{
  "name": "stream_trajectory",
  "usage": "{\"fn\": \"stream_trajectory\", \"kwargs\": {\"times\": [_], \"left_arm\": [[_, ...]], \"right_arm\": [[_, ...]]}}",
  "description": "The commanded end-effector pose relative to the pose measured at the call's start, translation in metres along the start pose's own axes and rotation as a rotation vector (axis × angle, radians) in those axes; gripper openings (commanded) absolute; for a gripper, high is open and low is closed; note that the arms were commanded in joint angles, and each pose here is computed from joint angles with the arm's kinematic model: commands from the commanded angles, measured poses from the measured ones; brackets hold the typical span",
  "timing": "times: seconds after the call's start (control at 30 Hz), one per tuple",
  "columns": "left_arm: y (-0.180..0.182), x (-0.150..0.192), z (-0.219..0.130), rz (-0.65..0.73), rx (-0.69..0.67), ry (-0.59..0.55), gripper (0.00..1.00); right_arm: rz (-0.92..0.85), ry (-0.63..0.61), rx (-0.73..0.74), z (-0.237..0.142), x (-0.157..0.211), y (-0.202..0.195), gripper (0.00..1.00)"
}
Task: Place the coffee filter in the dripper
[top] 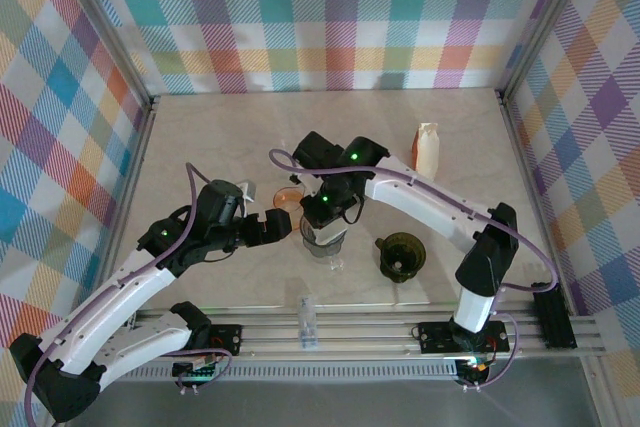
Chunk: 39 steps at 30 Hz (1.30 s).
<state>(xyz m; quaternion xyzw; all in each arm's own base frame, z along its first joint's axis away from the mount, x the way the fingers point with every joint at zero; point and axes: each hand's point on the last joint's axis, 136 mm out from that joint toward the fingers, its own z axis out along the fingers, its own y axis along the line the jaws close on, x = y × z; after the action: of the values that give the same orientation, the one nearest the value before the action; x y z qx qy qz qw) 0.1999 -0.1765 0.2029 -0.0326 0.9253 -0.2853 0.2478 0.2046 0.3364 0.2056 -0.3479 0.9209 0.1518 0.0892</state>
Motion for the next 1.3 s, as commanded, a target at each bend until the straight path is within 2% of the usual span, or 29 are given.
{"fn": "stream_trajectory", "kwargs": {"times": [0.0,0.13,0.2,0.33,0.47,0.53,0.67,0.77,0.9,1.1,1.27], "left_arm": [[-0.002,-0.003,-0.003,-0.026,0.021,-0.010,1.00],[-0.003,-0.005,-0.005,-0.033,0.020,-0.019,1.00],[-0.003,-0.006,-0.007,-0.032,0.016,-0.024,1.00],[-0.003,-0.008,-0.012,-0.038,0.018,-0.043,1.00],[-0.008,-0.011,-0.012,-0.036,0.036,-0.045,1.00],[-0.015,-0.015,-0.009,-0.026,0.055,-0.036,0.96],[-0.035,-0.023,0.003,-0.015,0.105,-0.003,0.73],[-0.044,-0.027,0.012,-0.006,0.123,0.016,0.73],[-0.048,-0.028,0.023,0.003,0.124,0.036,0.71],[-0.050,-0.018,0.038,0.000,0.136,0.089,0.43],[-0.042,-0.009,0.046,-0.017,0.119,0.116,0.36]], "right_arm": [[-0.001,-0.031,-0.008,-0.003,-0.003,0.004,0.25],[0.002,-0.086,-0.023,-0.013,-0.005,0.006,0.41],[0.009,-0.114,-0.037,-0.019,-0.007,0.008,0.52],[0.026,-0.179,-0.046,-0.031,-0.010,0.008,0.61],[0.060,-0.255,-0.004,-0.047,-0.010,-0.002,0.65],[0.088,-0.282,0.025,-0.051,-0.008,-0.011,0.65],[0.162,-0.296,0.085,-0.052,0.002,-0.036,0.62],[0.194,-0.274,0.099,-0.045,0.009,-0.048,0.57],[0.206,-0.243,0.104,-0.033,0.015,-0.052,0.55],[0.221,-0.215,0.119,-0.022,0.023,-0.059,0.52],[0.238,-0.189,0.128,-0.010,0.029,-0.063,0.48]]}}
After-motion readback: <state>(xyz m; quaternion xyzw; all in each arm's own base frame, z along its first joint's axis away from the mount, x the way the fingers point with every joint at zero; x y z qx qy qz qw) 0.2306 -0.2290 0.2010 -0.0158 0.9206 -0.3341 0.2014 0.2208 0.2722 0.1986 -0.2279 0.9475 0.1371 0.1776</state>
